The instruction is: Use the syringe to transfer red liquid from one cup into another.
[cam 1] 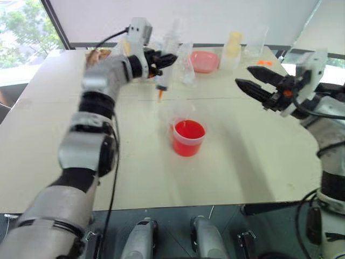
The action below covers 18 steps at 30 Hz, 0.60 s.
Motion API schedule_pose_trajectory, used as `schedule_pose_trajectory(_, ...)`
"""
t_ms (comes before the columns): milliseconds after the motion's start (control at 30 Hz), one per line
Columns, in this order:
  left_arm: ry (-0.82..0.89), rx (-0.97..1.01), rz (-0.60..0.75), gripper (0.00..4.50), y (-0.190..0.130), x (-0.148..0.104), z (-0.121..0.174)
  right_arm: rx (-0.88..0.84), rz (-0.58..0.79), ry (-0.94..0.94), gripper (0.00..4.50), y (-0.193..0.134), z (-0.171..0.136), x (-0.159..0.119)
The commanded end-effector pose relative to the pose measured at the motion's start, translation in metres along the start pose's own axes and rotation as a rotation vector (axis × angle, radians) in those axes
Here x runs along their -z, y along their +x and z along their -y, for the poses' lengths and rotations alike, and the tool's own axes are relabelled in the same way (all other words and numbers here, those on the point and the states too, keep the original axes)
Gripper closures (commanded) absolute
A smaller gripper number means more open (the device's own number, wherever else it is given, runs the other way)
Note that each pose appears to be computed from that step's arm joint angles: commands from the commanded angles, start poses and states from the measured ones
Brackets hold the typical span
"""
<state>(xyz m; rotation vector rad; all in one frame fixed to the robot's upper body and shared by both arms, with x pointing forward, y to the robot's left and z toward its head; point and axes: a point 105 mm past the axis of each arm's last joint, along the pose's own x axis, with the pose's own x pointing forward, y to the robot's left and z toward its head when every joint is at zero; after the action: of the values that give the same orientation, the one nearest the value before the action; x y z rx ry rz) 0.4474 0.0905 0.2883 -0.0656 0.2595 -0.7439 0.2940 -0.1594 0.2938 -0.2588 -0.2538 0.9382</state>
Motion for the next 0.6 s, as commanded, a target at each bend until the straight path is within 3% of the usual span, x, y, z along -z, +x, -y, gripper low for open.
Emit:
schedule_pose_trajectory(33,-0.123,-0.107,-0.166,3.14,-0.019,0.011,-0.013,-0.216,-0.028,0.011,2.06,0.007,-0.046,-0.01)
schedule_pose_trajectory(67,-0.133,-0.118,-0.178,3.14,-0.022,0.013,-0.014,-0.23,-0.037,0.015,2.06,0.007,-0.049,-0.009)
schedule_pose_trajectory(167,-0.344,-0.239,-0.377,3.14,-0.04,0.062,-0.032,-0.354,-0.084,0.049,2.06,0.013,-0.08,0.003)
schedule_pose_trajectory(267,-0.472,-0.299,-0.462,3.14,-0.049,0.094,-0.039,-0.38,-0.106,0.069,2.06,0.017,-0.092,0.015)
schedule_pose_trajectory(467,-0.662,-0.37,-0.519,3.14,-0.054,0.145,-0.04,-0.421,-0.192,0.098,2.06,0.021,-0.113,0.048)
schedule_pose_trajectory(600,-0.693,-0.417,-0.501,3.14,-0.059,0.161,-0.04,-0.401,-0.213,0.127,2.06,0.02,-0.11,0.058)
